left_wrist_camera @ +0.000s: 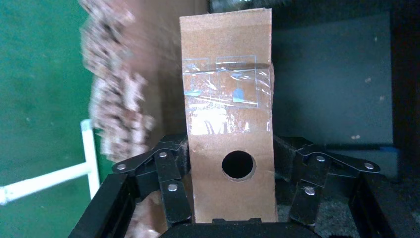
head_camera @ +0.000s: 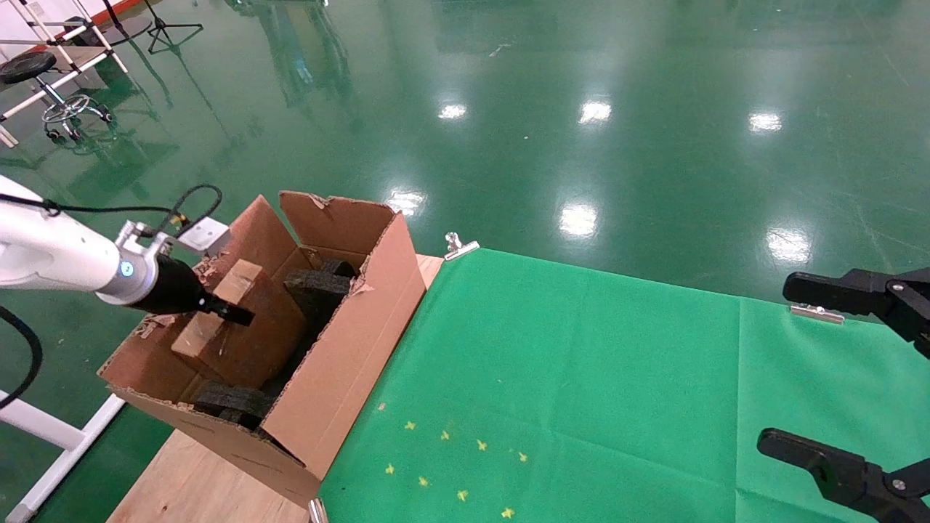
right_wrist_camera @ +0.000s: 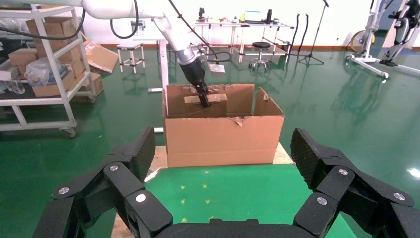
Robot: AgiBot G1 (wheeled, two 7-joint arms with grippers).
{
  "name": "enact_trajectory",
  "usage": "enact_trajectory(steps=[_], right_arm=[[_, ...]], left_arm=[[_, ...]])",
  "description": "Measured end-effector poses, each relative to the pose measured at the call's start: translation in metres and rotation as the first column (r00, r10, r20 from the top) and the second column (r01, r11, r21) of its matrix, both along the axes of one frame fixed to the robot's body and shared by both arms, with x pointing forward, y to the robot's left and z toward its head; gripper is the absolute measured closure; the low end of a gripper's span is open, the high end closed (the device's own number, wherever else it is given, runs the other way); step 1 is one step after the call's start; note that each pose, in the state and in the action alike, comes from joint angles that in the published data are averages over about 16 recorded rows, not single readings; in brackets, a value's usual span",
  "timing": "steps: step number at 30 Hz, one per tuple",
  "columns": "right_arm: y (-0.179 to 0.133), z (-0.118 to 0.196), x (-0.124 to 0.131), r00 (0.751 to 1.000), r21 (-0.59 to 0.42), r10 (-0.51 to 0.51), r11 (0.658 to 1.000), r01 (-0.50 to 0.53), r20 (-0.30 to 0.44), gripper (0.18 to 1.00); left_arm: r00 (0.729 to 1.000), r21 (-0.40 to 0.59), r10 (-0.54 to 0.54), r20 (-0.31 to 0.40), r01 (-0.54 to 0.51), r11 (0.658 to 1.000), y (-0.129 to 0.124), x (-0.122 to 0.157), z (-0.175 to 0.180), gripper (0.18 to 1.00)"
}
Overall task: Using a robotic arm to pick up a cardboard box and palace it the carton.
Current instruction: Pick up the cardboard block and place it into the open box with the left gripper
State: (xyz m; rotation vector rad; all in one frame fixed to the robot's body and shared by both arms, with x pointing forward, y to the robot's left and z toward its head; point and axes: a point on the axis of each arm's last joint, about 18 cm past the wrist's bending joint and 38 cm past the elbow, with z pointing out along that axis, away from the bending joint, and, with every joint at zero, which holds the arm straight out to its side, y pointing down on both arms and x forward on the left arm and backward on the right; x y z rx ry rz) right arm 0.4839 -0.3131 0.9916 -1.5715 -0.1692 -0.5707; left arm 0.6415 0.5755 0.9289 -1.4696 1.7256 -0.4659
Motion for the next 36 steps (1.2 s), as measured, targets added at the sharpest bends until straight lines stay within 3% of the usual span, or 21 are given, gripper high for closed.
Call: enact_trajectory(steps=[11,27,36], right_arm=[[0.0,0.0,0.0,1.0,0.0,0.0,1.0,0.0,0.0,0.178],[0.0,0.0,0.0,1.0,0.0,0.0,1.0,0.0,0.0,0.178],[0.0,0.0,0.0,1.0,0.0,0.0,1.0,0.0,0.0,0.178]], left_arm=[[1.0,0.015,0.016,-0.025,-0.016,1.0,-0.005,0.009,-0.025,0.829],[0.999,0.0,0.034,-0.005,-0.034,0.999,-0.009,0.016,-0.039,0.827],[0.999,-0.001,0.035,-0.007,-0.035,0.999,-0.009,0.016,-0.039,0.772]])
